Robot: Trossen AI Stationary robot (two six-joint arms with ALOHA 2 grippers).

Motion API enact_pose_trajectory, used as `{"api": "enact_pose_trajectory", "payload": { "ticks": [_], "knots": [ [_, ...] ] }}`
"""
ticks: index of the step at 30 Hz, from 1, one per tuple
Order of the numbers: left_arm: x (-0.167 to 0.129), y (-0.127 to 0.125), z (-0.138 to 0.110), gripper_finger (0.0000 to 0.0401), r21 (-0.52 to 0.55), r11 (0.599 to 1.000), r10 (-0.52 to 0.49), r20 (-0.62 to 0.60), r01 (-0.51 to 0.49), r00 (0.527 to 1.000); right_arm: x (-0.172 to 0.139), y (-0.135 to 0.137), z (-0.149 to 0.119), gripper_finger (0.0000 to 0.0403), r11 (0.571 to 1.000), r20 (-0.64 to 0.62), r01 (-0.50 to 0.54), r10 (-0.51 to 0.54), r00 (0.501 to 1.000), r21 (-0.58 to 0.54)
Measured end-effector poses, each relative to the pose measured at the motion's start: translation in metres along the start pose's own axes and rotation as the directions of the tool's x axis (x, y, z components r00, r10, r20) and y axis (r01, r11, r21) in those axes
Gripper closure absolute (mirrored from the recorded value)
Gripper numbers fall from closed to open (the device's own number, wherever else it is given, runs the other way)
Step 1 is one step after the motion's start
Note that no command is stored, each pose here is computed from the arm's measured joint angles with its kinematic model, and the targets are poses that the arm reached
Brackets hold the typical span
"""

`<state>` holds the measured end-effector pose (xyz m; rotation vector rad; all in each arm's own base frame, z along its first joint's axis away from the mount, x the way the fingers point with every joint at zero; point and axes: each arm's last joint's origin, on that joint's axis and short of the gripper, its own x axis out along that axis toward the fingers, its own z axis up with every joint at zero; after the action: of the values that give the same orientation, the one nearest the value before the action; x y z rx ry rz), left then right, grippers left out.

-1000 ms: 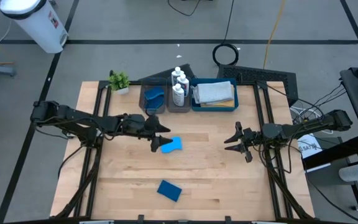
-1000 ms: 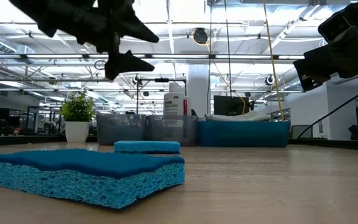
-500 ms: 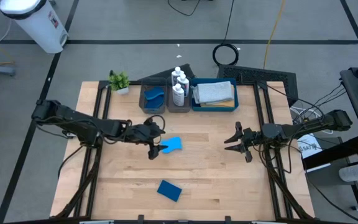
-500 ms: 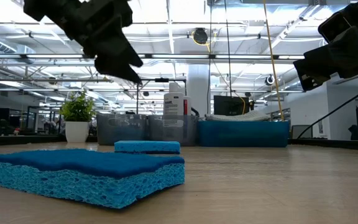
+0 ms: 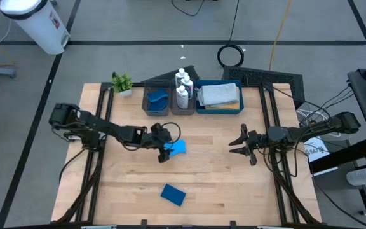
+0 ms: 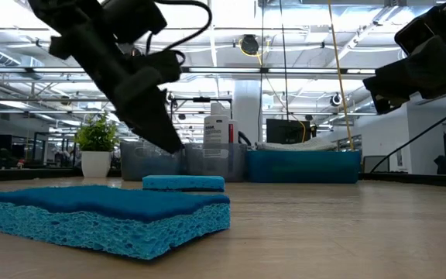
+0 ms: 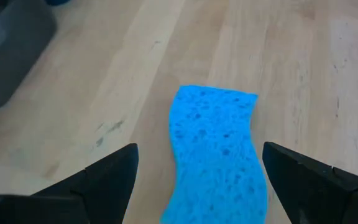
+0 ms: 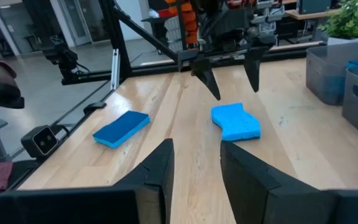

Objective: Pick & Place Kitchen Items
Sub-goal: Put the light blue sponge into the left black bin

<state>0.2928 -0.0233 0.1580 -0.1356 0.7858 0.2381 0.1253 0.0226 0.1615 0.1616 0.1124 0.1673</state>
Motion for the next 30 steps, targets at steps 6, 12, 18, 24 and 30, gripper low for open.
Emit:
{"api": "enact_pose_trajectory", "payload": {
  "ticks": [6,12,18,24,30],
  "knots": [
    [0.018,-0.002,-0.007,0.0052,0.020,1.000,-0.016,-0.021,0.017,1.000,0.001,0.000,-0.001,0.0303,1.000,-0.006,0.000,0.000,1.000,0.000],
    [0.033,-0.004,-0.015,0.0052,0.031,0.999,-0.009,-0.039,0.010,0.999,0.001,0.000,-0.001,0.0303,1.000,-0.007,-0.002,0.002,1.000,0.000],
    [0.037,-0.003,-0.019,0.0052,0.035,0.999,0.001,-0.057,0.001,0.998,0.001,0.000,-0.001,0.0303,1.000,-0.007,-0.001,0.001,1.000,0.000],
    [0.037,-0.003,-0.019,0.0052,0.035,0.999,0.000,-0.059,0.002,0.998,0.001,0.000,-0.001,0.0303,1.000,-0.008,-0.001,0.001,1.000,0.000],
    [0.037,-0.005,-0.021,0.0052,0.058,0.997,-0.035,-0.091,0.040,0.995,0.001,0.000,-0.001,0.0303,1.000,-0.008,-0.002,0.002,1.000,0.000]
  ]
}}
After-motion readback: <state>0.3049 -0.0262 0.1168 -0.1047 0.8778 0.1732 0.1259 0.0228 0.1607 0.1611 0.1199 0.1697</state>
